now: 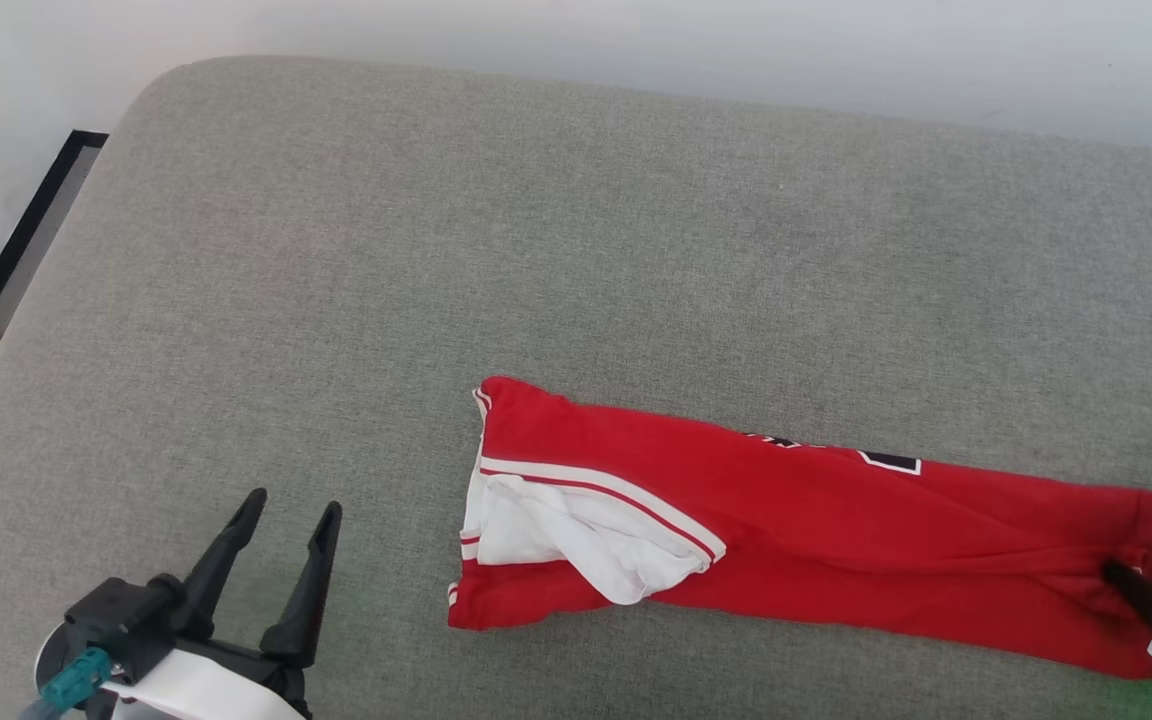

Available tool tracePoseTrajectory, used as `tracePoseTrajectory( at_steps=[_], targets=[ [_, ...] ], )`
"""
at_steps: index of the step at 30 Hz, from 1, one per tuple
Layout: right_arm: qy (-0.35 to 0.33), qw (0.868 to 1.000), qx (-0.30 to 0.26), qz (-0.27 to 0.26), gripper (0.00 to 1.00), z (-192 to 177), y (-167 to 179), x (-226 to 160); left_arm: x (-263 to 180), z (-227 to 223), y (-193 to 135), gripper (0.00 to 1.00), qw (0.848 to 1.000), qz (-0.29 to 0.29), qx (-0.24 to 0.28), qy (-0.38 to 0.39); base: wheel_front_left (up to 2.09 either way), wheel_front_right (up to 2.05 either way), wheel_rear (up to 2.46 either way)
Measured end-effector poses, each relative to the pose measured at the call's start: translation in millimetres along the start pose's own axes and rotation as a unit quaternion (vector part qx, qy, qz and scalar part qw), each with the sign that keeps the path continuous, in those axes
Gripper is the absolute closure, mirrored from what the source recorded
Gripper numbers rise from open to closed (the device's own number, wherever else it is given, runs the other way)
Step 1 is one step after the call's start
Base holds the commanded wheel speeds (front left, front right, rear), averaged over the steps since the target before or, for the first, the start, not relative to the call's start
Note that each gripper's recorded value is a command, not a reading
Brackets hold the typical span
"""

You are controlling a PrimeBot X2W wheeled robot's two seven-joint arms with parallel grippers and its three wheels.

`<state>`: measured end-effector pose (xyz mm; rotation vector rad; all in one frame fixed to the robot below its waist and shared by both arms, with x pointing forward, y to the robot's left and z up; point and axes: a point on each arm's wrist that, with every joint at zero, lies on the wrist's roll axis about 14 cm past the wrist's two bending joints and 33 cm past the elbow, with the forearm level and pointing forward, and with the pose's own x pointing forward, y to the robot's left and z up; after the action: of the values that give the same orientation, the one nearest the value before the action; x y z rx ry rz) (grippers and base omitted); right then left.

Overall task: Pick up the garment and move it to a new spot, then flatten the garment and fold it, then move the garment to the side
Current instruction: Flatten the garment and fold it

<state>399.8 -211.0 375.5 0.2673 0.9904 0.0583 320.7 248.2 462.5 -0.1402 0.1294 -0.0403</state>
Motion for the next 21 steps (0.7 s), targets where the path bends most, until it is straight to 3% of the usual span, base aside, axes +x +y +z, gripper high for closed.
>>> tracePoseTrajectory(
  at_steps=[1,2,10,21],
  targets=[
    [0.002,1.000,0.002,0.001,0.94,-0.9,0.4,0.1,-0.5,0.3,-1.4,0.00,1.000,-0.001,0.004,-0.001,0.00,0.00,0.00],
    [0.003,1.000,0.004,0.001,1.00,-1.3,0.4,0.1,-0.4,0.6,-2.8,0.00,1.000,-0.002,0.006,-0.003,0.00,0.00,0.00],
    [-0.024,0.999,0.021,-0.008,1.00,8.1,-8.0,-3.8,5.3,8.3,-8.1,0.00,1.000,-0.008,0.005,-0.017,0.00,0.00,0.00],
    [-0.106,0.990,0.052,-0.079,1.00,41.6,-66.2,-41.3,14.3,12.7,-9.7,0.00,1.000,-0.016,0.004,-0.023,0.00,0.00,0.00]
  ],
)
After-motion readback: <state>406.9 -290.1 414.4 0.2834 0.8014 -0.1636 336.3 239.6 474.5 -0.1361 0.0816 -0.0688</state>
